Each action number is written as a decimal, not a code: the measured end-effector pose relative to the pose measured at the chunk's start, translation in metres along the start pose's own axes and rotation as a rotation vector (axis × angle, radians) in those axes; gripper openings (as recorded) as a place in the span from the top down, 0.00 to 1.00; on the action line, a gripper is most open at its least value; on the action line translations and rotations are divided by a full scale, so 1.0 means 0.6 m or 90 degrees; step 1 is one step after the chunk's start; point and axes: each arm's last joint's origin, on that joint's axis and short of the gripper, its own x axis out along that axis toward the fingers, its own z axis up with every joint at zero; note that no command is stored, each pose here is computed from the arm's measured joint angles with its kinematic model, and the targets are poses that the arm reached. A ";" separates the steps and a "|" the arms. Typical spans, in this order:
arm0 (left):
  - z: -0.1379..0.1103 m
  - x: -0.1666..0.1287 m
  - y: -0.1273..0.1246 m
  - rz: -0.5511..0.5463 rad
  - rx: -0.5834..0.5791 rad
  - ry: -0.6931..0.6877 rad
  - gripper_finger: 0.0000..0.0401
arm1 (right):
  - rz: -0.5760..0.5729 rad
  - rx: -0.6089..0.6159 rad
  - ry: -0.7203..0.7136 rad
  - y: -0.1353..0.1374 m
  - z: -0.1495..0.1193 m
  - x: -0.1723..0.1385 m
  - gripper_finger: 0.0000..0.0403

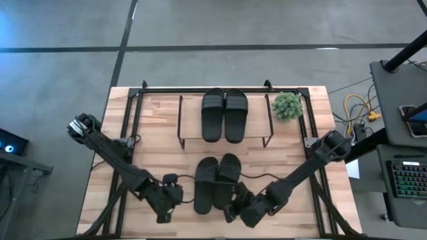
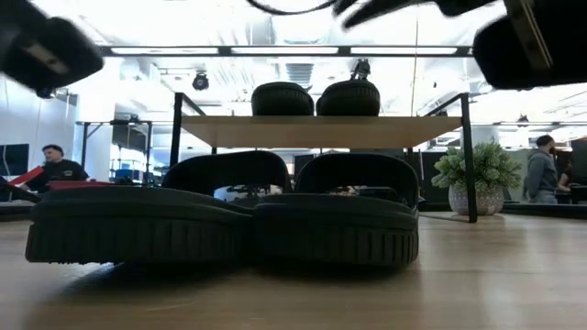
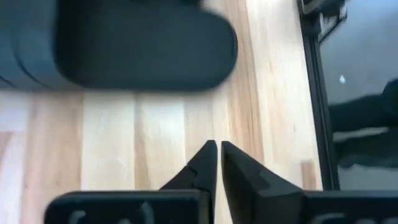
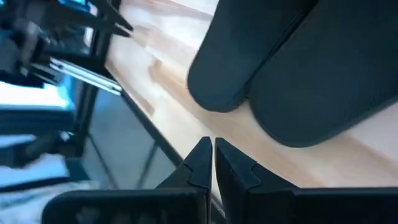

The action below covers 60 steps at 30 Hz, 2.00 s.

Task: Pick and place slides into the shelf
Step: Move the black slides under the shelf

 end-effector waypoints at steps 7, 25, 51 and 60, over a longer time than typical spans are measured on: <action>-0.044 0.010 -0.011 -0.015 0.038 0.020 1.00 | -0.007 0.116 0.019 -0.006 -0.039 0.055 0.97; -0.056 0.019 -0.011 -0.004 0.050 -0.024 1.00 | -0.255 0.132 -0.031 -0.005 -0.061 0.098 0.97; -0.058 0.018 -0.014 -0.008 0.047 -0.026 1.00 | -0.357 0.140 -0.145 -0.043 -0.019 0.100 0.97; -0.058 0.018 -0.013 -0.002 0.048 -0.031 1.00 | -0.366 0.072 -0.134 -0.038 0.033 0.122 0.97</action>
